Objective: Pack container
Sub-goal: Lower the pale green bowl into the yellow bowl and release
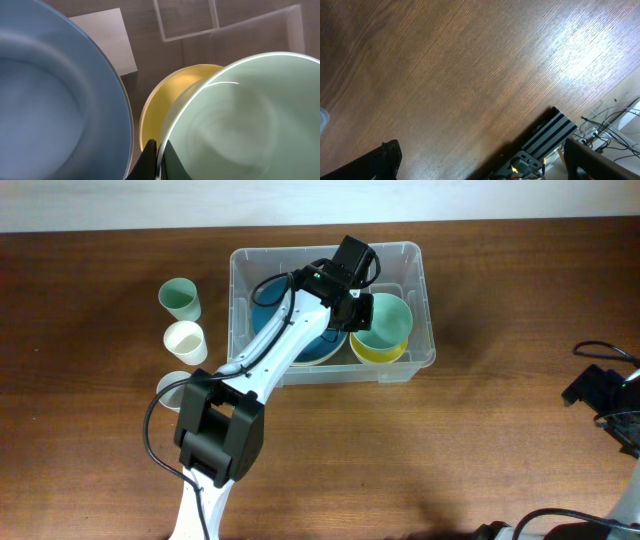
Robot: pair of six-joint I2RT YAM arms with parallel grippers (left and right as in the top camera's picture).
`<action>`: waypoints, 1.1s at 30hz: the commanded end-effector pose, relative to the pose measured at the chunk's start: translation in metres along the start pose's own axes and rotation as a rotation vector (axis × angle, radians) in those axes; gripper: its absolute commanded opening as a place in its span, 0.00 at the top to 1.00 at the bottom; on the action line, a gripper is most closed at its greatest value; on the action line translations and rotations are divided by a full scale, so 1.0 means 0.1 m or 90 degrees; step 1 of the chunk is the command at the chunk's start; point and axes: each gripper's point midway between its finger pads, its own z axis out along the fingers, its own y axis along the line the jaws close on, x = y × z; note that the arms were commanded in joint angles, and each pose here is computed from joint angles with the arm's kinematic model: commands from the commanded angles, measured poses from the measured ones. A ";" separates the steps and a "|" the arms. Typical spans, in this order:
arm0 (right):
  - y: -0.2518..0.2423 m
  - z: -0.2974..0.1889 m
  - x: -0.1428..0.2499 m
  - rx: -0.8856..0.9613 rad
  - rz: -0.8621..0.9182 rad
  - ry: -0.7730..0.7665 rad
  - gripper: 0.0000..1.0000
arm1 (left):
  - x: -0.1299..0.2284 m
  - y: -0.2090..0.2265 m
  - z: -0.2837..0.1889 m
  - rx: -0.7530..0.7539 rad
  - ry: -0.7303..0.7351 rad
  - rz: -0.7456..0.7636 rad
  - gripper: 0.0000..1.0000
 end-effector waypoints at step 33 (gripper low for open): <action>-0.01 0.02 0.01 0.000 0.002 0.005 0.01 | 0.13 -0.16 0.22 0.042 0.036 0.018 0.99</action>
